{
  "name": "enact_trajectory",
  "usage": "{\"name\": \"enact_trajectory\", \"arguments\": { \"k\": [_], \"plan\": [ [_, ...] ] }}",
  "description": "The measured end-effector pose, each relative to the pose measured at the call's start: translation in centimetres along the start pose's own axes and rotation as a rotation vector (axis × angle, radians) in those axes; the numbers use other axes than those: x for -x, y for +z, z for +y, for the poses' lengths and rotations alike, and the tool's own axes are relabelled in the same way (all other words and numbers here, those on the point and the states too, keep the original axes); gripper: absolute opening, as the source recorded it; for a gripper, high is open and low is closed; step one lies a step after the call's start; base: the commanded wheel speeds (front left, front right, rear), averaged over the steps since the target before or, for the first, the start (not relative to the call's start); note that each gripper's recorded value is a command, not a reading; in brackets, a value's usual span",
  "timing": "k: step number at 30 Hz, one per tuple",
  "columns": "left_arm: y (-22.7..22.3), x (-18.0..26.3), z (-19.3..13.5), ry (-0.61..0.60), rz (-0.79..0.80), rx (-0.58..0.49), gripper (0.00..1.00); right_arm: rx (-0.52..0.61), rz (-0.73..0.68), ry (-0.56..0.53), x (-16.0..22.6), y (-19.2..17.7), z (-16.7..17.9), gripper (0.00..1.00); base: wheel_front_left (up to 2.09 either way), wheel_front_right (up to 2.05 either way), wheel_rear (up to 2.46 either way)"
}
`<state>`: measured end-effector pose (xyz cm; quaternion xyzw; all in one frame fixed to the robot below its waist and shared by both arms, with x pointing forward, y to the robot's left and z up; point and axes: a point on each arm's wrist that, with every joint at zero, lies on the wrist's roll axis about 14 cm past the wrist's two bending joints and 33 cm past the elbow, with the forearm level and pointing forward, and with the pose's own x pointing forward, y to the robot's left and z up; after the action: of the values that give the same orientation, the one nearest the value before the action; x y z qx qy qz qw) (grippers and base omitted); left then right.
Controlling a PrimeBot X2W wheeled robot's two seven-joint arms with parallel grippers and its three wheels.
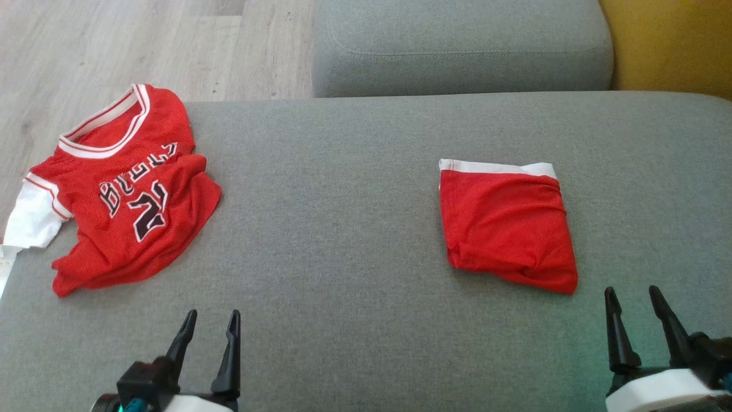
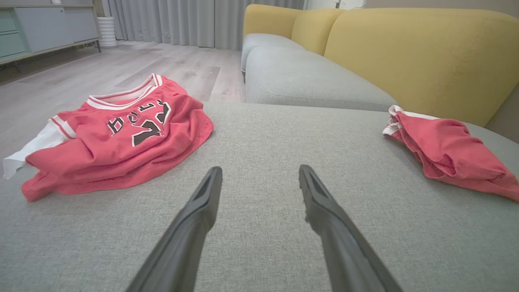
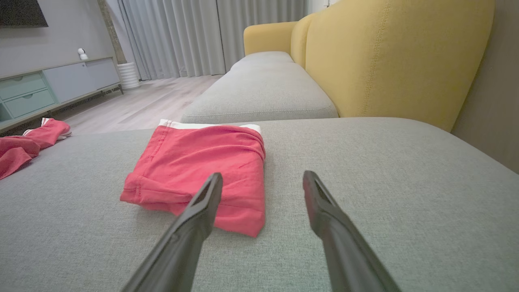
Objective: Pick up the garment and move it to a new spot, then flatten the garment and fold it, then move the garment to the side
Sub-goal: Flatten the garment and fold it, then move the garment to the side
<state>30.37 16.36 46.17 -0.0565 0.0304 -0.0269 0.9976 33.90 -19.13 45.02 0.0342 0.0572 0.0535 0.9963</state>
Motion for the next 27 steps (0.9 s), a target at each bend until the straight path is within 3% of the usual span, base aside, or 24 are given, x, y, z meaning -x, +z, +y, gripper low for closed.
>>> {"name": "enact_trajectory", "arguments": {
  "k": [19, 23, 27],
  "plan": [
    [-0.6, -0.1, 0.0, -0.007, 0.022, 0.002, 1.00, -0.044, 0.037, 0.026, -0.6, -0.9, 0.9, 1.00, 0.00, 0.00, 0.00],
    [-1.0, -0.3, -0.2, -0.012, 0.039, 0.004, 1.00, -0.050, 0.044, 0.056, -3.1, 1.3, 0.7, 1.00, 0.00, 0.00, 0.00],
    [-1.6, -0.8, -0.3, -0.020, 0.063, 0.007, 1.00, -0.108, 0.147, 0.072, -6.2, 2.0, 0.5, 1.00, 0.00, 0.00, 0.00]
  ]
}}
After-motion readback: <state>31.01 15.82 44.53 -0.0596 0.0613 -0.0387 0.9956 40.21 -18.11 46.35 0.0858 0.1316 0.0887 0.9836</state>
